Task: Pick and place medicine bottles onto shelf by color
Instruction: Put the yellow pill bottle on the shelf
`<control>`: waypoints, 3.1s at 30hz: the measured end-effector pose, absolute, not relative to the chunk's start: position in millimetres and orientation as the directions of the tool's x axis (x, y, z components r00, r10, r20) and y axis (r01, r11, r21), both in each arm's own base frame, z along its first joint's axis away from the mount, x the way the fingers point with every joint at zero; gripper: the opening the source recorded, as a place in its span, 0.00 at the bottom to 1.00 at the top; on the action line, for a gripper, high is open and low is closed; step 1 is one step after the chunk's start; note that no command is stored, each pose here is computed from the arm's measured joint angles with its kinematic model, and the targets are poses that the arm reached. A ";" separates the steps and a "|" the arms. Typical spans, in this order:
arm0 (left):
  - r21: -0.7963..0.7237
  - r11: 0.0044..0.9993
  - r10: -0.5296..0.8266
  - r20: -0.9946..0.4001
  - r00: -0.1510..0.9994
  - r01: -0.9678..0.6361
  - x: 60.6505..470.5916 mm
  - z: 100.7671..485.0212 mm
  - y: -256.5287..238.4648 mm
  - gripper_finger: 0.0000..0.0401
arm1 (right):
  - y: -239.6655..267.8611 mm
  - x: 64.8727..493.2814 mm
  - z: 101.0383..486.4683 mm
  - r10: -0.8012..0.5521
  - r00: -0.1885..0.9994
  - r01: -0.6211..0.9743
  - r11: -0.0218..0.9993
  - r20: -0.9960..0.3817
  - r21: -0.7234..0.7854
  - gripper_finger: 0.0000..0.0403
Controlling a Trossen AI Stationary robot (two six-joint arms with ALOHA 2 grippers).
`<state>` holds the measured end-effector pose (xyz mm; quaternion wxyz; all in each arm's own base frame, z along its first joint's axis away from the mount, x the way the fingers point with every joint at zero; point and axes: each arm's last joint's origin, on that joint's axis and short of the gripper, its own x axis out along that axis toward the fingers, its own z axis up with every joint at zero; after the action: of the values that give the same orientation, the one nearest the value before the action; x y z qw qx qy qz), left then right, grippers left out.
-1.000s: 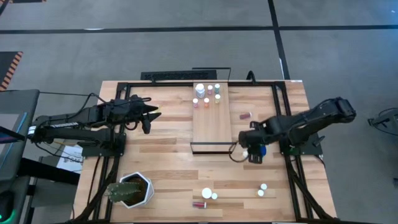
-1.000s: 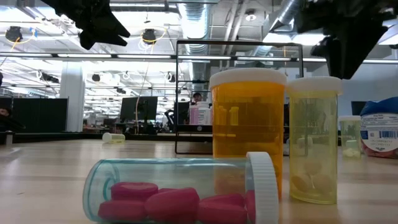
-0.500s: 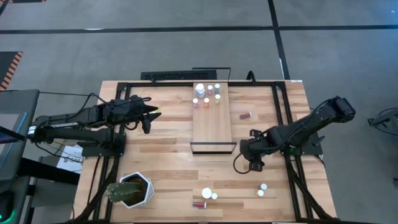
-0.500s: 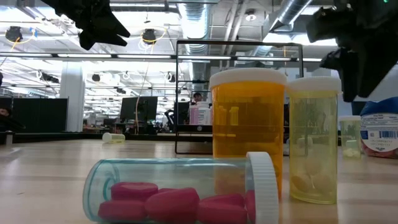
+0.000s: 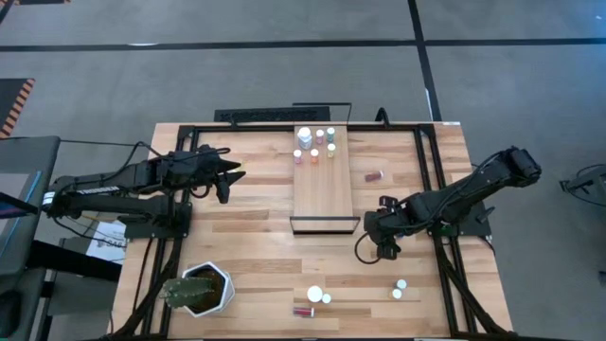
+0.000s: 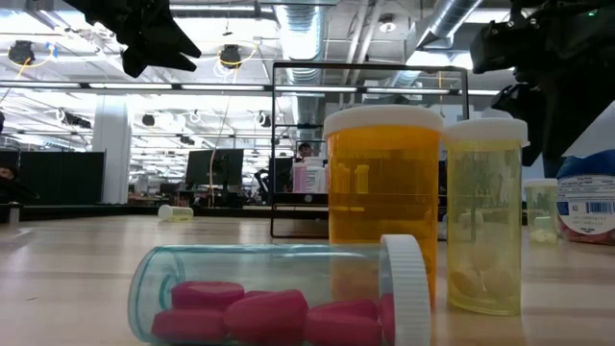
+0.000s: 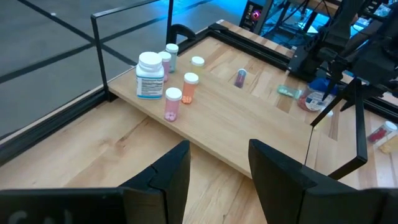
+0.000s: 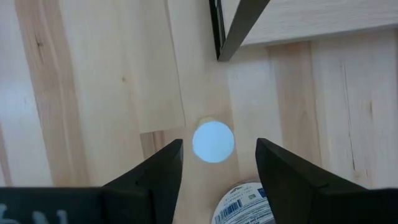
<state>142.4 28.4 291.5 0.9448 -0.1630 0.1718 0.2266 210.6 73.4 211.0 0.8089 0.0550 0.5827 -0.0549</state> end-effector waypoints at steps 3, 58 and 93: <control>-0.230 0.844 0.372 -0.399 0.838 -0.484 142.4 291.5 28.4 0.37 | 73.6 211.3 211.0 -0.022 0.323 0.153 0.988 -0.946 0.029 0.57; -0.229 0.845 0.372 -0.398 0.838 -0.484 142.4 291.6 28.4 0.37 | 69.8 203.8 174.4 -0.013 0.353 0.190 0.980 -0.936 0.058 0.41; -0.196 0.856 0.376 -0.398 0.837 -0.478 142.4 291.6 28.5 0.37 | -83.8 214.7 224.4 -0.273 0.316 0.622 0.783 -0.908 -0.019 0.33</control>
<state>142.4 28.5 291.6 0.9473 -0.1451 0.1754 0.2253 214.7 -83.8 224.4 0.7933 0.1701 0.5121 -0.2821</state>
